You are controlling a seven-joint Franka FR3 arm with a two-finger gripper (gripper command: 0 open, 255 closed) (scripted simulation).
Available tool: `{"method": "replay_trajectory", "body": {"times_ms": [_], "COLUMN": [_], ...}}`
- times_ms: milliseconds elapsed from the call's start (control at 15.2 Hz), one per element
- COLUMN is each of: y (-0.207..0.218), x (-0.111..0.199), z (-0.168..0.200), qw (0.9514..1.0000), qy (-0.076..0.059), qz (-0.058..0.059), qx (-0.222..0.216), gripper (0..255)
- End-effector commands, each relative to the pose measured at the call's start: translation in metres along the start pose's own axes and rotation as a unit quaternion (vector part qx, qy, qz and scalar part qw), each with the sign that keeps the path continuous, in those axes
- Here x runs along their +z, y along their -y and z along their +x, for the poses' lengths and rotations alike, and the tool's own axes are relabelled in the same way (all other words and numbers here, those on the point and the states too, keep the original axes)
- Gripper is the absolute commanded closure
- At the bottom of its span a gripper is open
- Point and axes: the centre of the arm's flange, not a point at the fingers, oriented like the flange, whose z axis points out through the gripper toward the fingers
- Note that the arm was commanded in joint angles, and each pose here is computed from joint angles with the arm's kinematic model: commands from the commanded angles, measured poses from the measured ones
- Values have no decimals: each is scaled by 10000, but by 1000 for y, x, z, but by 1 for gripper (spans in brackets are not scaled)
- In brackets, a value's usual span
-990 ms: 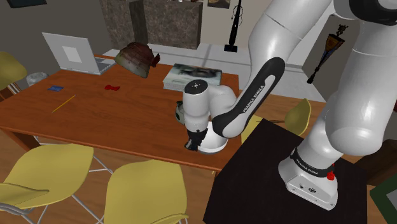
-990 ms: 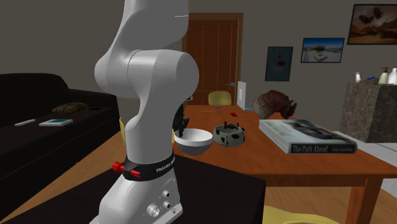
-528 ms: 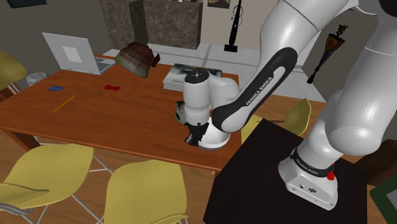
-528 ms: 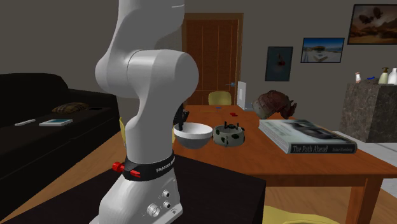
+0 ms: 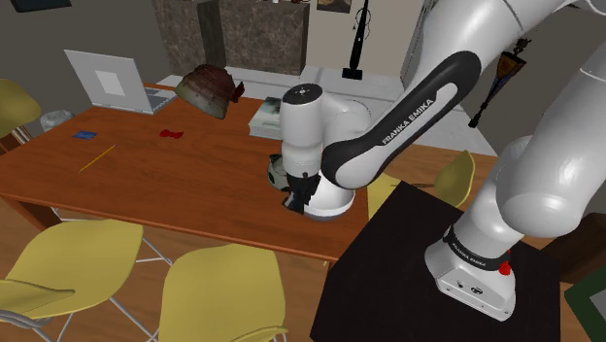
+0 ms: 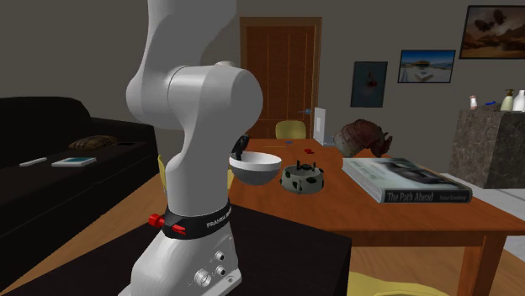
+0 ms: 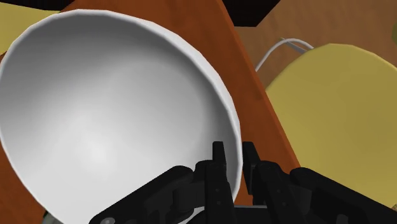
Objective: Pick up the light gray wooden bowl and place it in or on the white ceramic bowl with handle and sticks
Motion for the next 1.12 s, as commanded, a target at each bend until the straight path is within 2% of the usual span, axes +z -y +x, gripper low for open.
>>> {"method": "replay_trajectory", "body": {"times_ms": [0,924,1056], "y": [-1,-9,-22], "x": [-10,-81,-83], "z": [0,0,23], "qw": [10000,10000,10000], "qy": [1,1,1], "qz": [2,2,2], "qx": [-1,-1,-1], "gripper": [255,255,255]}}
